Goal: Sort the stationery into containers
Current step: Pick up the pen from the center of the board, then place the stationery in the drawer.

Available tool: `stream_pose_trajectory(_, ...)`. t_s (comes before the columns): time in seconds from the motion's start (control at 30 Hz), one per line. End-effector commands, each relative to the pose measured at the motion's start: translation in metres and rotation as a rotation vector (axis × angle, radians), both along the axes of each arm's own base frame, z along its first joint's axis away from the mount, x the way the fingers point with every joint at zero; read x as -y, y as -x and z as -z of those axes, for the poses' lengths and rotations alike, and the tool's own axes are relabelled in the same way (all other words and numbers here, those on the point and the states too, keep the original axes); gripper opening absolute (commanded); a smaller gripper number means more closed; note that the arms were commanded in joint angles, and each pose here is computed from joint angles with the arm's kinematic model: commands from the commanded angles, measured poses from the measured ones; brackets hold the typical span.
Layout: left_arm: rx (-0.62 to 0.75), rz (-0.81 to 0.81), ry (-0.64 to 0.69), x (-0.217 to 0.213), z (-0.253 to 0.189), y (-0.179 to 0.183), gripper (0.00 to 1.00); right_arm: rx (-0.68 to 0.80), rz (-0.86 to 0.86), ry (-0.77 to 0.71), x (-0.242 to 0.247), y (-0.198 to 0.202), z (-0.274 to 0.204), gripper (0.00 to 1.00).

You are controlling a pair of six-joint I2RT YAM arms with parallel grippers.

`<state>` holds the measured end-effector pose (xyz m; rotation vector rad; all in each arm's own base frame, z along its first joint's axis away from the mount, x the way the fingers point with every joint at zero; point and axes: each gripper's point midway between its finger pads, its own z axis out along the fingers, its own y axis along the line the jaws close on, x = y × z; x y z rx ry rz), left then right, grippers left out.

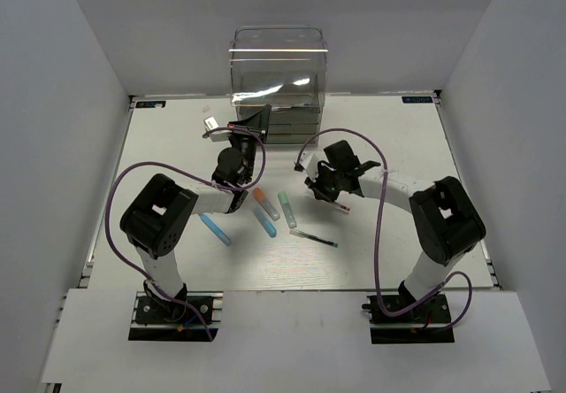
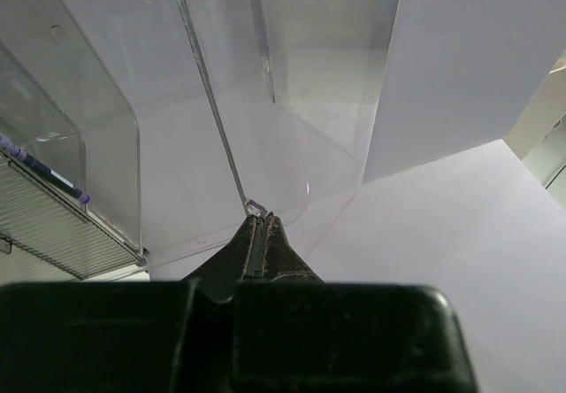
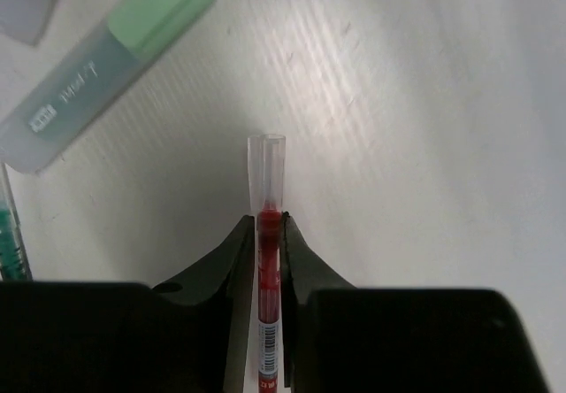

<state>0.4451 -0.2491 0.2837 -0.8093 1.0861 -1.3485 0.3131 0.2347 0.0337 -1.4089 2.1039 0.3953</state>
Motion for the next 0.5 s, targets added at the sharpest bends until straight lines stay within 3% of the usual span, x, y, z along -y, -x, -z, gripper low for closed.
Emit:
stream_pose_trajectory(0.0,0.08,-0.002,0.049,-0.009,-0.037,0.014,0.0,0.36,-0.178,-0.18,-0.039,-0.045,-0.095,0.0)
stream_pose_trajectory(0.2,0.087,-0.002,0.054,-0.008,-0.041,0.013,0.0,0.79,-0.441,-0.305,-0.078,-0.075,-0.175,0.0)
stream_pose_trajectory(0.47,0.087,-0.002,0.054,-0.008,-0.043,0.012,0.0,1.088,-0.633,-0.361,-0.105,-0.1,-0.218,0.0)
